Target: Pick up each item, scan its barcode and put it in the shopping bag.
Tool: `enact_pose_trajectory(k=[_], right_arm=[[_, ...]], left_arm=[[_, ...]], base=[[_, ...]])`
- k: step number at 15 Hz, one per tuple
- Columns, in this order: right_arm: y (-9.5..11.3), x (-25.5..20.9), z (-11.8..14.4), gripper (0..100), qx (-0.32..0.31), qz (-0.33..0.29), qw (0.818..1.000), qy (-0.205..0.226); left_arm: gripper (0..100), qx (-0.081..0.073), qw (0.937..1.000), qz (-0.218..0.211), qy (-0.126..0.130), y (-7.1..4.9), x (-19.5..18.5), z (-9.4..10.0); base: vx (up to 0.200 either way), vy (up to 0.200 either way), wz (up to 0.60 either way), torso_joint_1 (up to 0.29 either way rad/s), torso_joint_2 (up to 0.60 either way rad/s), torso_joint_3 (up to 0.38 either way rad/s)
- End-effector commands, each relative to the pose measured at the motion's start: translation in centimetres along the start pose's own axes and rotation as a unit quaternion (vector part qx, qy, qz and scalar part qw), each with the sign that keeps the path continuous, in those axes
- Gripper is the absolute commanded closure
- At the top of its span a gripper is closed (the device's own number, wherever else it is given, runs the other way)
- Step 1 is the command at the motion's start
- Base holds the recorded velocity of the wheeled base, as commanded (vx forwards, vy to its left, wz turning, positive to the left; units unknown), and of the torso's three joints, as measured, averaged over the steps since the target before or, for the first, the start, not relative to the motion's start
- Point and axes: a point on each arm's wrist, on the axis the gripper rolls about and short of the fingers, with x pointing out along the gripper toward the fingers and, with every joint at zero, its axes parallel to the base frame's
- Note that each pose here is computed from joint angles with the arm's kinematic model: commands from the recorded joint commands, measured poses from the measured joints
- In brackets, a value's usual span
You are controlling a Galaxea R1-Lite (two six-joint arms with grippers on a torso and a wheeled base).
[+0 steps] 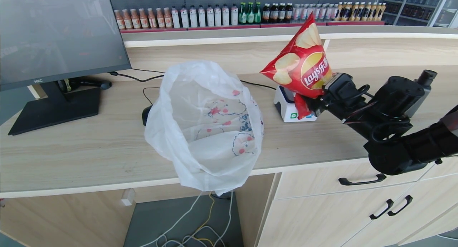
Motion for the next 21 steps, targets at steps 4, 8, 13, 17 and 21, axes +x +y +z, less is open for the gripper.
enact_pose_trajectory(k=[4,8,13,17,21], right_arm=[[0.0,0.1,0.0,100,0.001,0.002,1.000,0.000],[0.2,0.1,0.1,100,0.002,0.003,1.000,-0.001],[0.0,0.1,0.5,100,0.002,0.002,1.000,-0.005],[-1.3,-0.3,3.7,100,0.047,-0.015,0.998,-0.038],[-2.6,-2.5,6.0,100,0.095,-0.020,0.994,-0.048]], left_arm=[[0,0.000,1.0000,0.000,0.000,0.0,0.0,0.0],[0,0.000,1.0000,0.000,0.000,0.0,0.0,0.0],[0,0.000,1.0000,0.001,0.000,0.0,0.0,0.0],[0,0.000,1.0000,0.001,0.000,0.0,0.0,0.0],[0,0.000,1.0000,0.000,0.000,0.0,0.0,0.0]], base=[[0.000,0.000,0.00,0.000,0.00,0.000],[0.000,0.000,0.00,0.000,0.00,0.000],[0.000,0.000,0.00,0.000,0.00,0.000],[0.000,0.000,0.00,0.000,0.00,0.000],[0.000,0.000,0.00,0.000,0.00,0.000]])
